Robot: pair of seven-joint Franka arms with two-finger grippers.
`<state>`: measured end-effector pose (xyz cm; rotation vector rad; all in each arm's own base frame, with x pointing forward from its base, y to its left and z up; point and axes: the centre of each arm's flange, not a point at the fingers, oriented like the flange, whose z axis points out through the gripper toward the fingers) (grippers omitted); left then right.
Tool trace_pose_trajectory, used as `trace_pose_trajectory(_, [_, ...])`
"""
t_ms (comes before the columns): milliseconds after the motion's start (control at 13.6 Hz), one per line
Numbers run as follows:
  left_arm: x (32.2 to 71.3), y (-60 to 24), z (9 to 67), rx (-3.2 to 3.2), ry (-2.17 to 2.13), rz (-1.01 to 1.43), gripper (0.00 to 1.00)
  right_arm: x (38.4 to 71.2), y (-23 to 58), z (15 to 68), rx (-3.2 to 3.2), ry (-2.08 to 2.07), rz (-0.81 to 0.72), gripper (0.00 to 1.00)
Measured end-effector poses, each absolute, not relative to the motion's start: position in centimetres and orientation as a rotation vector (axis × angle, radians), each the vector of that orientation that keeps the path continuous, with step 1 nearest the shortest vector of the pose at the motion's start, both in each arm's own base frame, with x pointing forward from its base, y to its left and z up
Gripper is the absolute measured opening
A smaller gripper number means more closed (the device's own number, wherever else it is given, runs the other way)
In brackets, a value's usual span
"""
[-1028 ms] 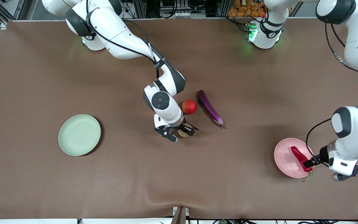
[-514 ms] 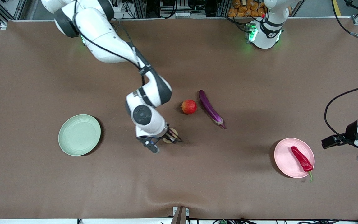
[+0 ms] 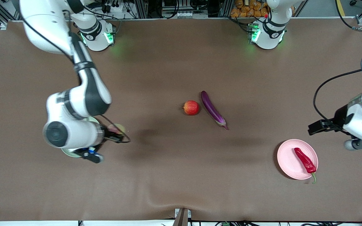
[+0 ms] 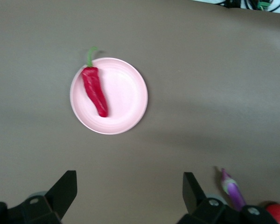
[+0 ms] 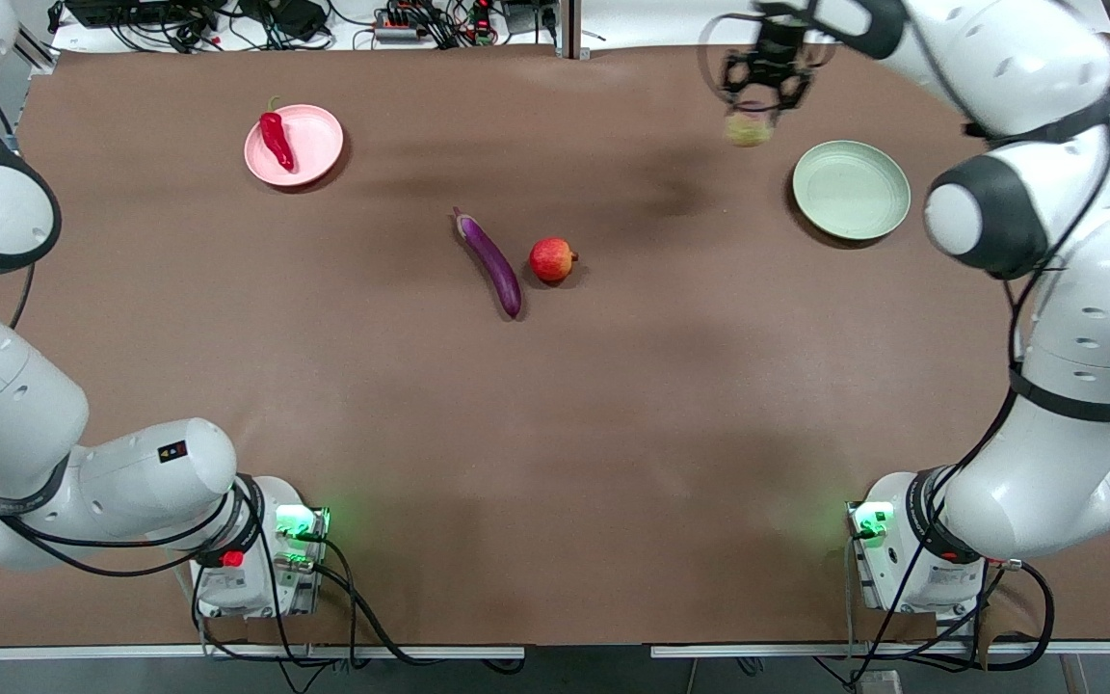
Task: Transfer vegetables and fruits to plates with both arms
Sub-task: 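Carry the peach with the right gripper onto the green plate, then release the peach while the left gripper grasps the purple eggplant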
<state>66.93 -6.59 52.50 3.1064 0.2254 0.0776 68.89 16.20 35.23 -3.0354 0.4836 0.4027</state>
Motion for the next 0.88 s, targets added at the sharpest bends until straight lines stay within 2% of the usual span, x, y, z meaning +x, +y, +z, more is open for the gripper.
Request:
trace_pose_trajectory(220, [66.4, -13.0, 50.8, 3.089, 0.274, 0.049, 1.0, 67.8, 6.6, 33.5, -3.024, 0.274, 0.395, 0.71])
trace_pose_trajectory(440, [66.4, -18.4, 48.1, 3.057, 0.282, 0.042, 1.0, 65.2, 0.4, 28.6, -3.018, 0.116, 0.3, 0.71])
trace_pose_trajectory(661, [66.6, -22.4, 45.1, 3.047, 0.291, 0.053, 1.0, 62.6, -4.4, 24.4, -3.01, 0.052, 0.286, 0.71])
trace_pose_trajectory(881, [66.1, -26.3, 42.4, 3.084, 0.312, 0.087, 1.0, 62.2, -5.5, 23.7, -3.005, 0.052, 0.227, 0.71])
